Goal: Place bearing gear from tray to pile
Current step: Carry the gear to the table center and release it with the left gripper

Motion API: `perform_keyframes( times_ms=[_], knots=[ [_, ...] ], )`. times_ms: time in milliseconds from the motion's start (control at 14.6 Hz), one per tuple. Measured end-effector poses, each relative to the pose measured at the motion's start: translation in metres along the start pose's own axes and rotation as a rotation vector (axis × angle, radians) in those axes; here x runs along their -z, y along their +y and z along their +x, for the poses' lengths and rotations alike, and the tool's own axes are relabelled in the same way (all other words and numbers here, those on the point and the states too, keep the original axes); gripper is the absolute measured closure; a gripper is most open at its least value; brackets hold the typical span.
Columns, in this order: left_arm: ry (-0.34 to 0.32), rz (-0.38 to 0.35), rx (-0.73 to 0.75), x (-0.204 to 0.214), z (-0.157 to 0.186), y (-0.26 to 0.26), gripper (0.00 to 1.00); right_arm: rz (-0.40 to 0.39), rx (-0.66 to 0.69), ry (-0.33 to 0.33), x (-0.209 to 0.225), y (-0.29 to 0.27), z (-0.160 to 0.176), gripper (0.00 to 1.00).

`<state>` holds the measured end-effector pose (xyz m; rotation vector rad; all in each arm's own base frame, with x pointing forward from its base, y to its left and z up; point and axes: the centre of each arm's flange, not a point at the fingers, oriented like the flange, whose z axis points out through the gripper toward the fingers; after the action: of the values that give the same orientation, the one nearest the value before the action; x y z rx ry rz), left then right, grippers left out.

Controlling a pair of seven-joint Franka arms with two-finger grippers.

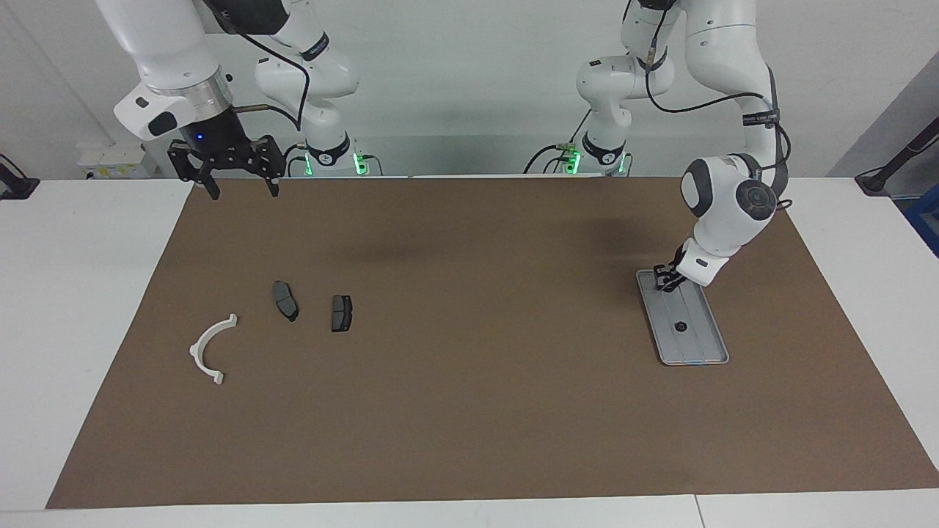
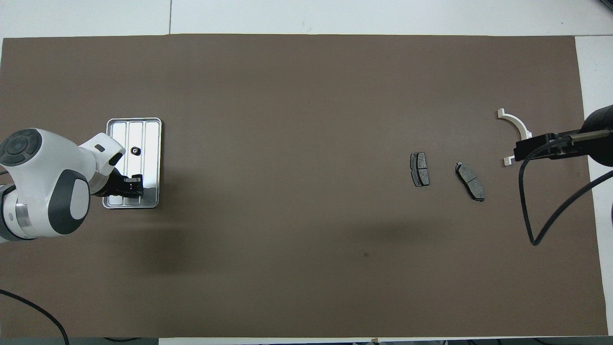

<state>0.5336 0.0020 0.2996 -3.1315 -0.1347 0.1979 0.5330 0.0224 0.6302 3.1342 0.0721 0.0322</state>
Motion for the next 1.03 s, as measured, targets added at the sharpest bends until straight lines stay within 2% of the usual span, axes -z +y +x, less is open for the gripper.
perform_keyframes(
  times_ms=[206,343,480,754,1029],
  knots=[
    [0.034,-0.001,0.073,0.038,0.016,0.033,0.65,0.000,0.000,0.000,0.000,0.000,0.000,0.00],
    [0.068,-0.028,0.151,0.079,0.024,0.086,0.65,0.000,0.000,0.000,0.000,0.000,0.000,0.00],
    [0.103,-0.054,0.206,0.102,0.018,0.158,0.65,0.000,0.000,0.000,0.000,0.000,0.000,0.00],
    [0.106,-0.067,0.235,0.095,-0.012,0.281,0.65,0.000,0.000,0.000,0.000,0.000,0.000,0.00],
    [0.084,-0.061,0.251,0.054,-0.012,0.361,0.65,0.000,0.000,0.000,0.000,0.000,0.000,0.00]
  ],
)
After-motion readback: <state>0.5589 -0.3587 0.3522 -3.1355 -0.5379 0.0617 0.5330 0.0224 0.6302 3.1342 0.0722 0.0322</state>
